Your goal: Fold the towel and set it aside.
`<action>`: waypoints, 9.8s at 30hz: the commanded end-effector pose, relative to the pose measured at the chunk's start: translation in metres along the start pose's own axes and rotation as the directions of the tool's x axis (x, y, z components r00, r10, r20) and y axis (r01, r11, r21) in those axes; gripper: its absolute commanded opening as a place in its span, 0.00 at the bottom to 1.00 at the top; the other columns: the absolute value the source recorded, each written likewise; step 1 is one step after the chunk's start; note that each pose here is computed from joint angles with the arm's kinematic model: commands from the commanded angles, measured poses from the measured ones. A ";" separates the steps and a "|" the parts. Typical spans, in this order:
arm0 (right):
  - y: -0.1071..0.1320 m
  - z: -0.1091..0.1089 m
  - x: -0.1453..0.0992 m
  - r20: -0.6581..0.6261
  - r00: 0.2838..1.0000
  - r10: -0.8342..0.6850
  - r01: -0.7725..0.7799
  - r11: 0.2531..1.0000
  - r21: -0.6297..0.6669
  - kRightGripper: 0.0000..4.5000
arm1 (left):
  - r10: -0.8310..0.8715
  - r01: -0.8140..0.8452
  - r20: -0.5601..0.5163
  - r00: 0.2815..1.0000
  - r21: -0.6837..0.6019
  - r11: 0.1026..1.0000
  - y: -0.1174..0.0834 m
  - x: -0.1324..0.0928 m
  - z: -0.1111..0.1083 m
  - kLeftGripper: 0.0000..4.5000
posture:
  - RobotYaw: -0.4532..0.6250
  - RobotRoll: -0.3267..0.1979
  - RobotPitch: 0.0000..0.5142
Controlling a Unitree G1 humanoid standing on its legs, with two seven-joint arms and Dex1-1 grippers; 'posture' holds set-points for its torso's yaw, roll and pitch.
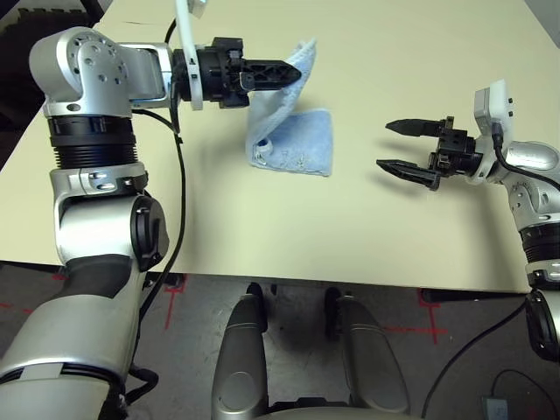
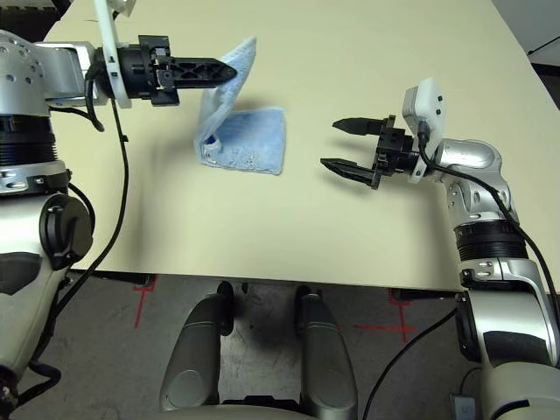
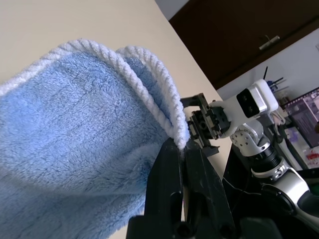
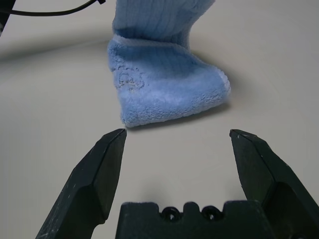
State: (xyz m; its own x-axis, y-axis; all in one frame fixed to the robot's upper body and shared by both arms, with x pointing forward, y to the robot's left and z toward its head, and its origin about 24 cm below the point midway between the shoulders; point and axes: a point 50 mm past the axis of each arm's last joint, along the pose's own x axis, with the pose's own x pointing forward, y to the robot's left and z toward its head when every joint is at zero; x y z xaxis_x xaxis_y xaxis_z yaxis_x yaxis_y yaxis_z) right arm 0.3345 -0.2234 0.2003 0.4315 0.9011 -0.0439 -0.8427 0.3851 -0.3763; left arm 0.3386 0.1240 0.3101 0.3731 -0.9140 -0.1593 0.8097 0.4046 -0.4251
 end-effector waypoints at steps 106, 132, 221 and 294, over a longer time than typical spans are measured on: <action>0.003 0.043 0.081 0.268 0.957 0.108 -0.118 0.993 0.021 0.00 | -0.161 0.168 -0.087 0.983 0.777 0.606 0.065 -0.025 -0.033 0.01 | 0.43 0.62 0.54; 0.034 -0.057 0.107 -0.099 0.993 0.058 -0.033 0.972 0.235 0.00 | 0.091 0.094 -0.225 0.970 0.692 0.715 0.117 -0.026 -0.101 0.01 | 0.42 0.62 0.53; 0.005 0.000 0.053 -0.100 0.994 -0.042 0.106 0.154 0.982 0.99 | -0.139 0.148 -0.083 0.987 0.807 0.572 0.078 -0.069 -0.057 1.00 | 0.44 0.62 0.56; -0.091 0.008 0.001 0.071 0.337 -0.939 0.668 0.291 0.684 0.01 | -0.039 -0.079 0.155 0.987 0.684 0.725 0.096 -0.052 -0.063 1.00 | 0.38 0.62 0.53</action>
State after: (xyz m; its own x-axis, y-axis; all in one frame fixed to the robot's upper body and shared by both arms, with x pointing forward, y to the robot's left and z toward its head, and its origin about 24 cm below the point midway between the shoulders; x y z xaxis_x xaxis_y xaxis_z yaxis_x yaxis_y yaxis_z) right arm 0.4120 -0.2427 0.2540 0.9006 0.0248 0.4339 -0.2482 0.8489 0.4666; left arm 0.3679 0.2081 0.2227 0.4017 -0.9157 -0.0111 0.8697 0.3777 0.3177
